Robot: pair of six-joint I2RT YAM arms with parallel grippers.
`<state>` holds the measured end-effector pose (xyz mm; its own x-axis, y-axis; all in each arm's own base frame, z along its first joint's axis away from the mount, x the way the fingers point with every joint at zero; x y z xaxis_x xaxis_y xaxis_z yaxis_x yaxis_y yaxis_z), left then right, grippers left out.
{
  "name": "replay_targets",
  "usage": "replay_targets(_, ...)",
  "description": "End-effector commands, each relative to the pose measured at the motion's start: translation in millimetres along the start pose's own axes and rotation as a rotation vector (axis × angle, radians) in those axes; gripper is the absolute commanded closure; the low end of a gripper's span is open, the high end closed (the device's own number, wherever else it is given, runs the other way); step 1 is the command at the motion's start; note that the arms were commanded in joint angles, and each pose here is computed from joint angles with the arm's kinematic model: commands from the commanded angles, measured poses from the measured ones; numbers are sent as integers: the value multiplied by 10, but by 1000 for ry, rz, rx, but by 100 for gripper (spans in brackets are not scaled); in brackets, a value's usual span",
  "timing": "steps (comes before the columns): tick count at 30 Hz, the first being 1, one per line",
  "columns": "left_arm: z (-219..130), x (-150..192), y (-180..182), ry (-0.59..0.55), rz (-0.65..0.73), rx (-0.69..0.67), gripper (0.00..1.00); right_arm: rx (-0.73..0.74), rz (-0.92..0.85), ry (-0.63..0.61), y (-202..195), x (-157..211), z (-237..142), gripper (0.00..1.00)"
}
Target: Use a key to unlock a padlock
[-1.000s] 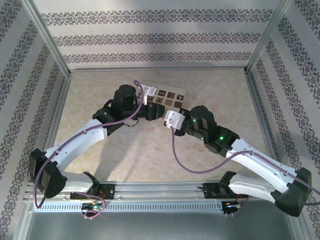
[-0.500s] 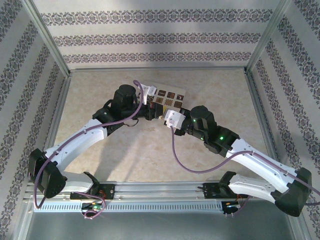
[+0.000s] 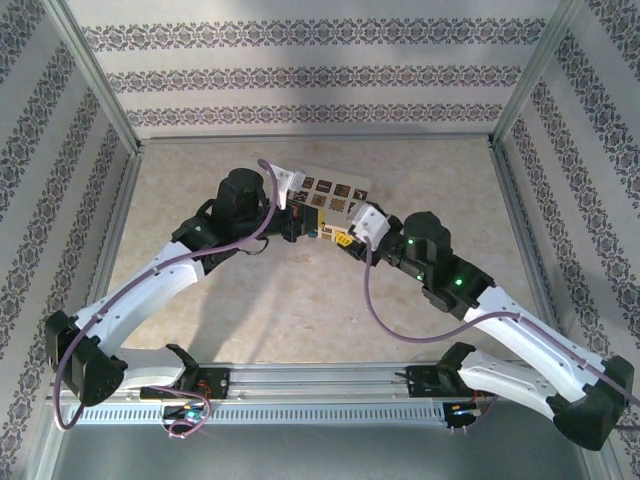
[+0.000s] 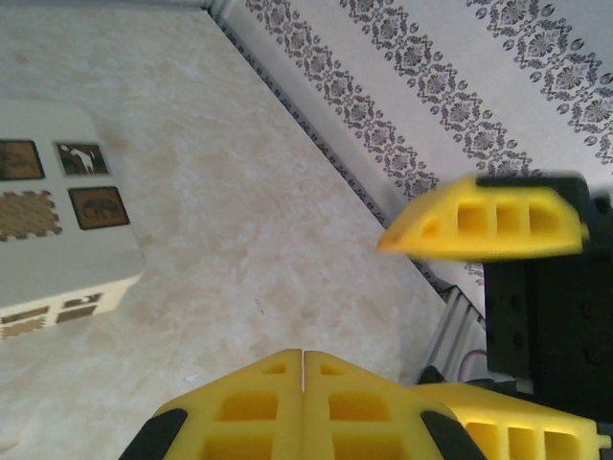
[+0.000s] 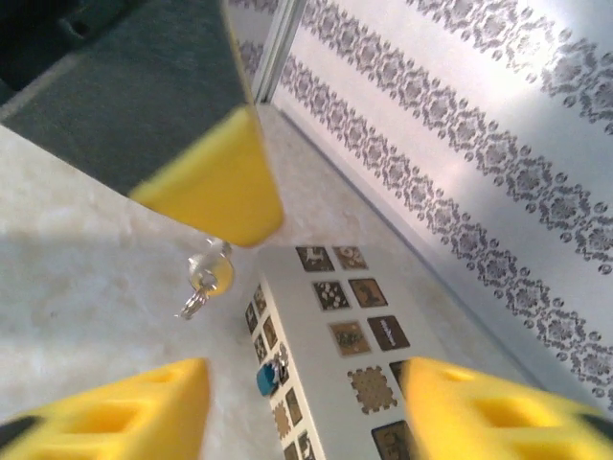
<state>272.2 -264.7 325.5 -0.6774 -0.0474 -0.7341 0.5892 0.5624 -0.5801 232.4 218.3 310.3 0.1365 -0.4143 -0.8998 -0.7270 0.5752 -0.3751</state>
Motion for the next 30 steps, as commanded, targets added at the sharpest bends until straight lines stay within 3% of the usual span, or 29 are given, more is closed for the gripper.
replay_targets(1, -235, -153, -63, -47, 129, -55, 100, -55, 211, -146, -11, -162, -75, 27)
replay_targets(9, -443, -332, -216, -101, 302, -14, 100, -233, 543, -290, -75, -333, -126, 6)
replay_targets(13, -533, -369, -292, -110, 339, 46, 100, -362, 638, -330, -14, -498, -156, 2)
replay_targets(22, -629, -408, -454, -131, 335, 204, 100, -480, 728, -392, 76, -646, -113, 3)
replay_targets(30, -602, -369, -488, -112, 320, 254, 100, -543, 760, -386, 157, -751, 28, 18)
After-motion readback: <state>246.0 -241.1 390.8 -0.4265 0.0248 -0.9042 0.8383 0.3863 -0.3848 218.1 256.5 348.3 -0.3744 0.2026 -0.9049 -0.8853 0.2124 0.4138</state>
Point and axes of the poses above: each hand's point on the last joint's axis, 136 mm out from that joint toward the fingers, its own z axis out along the fingers, its own y axis along the line the jaws close on, x = y × z, the point moved 3 cm from there along -z, back along the fingers, and after that the axes turned 3 degrees about -z, right-handed, at the moved point
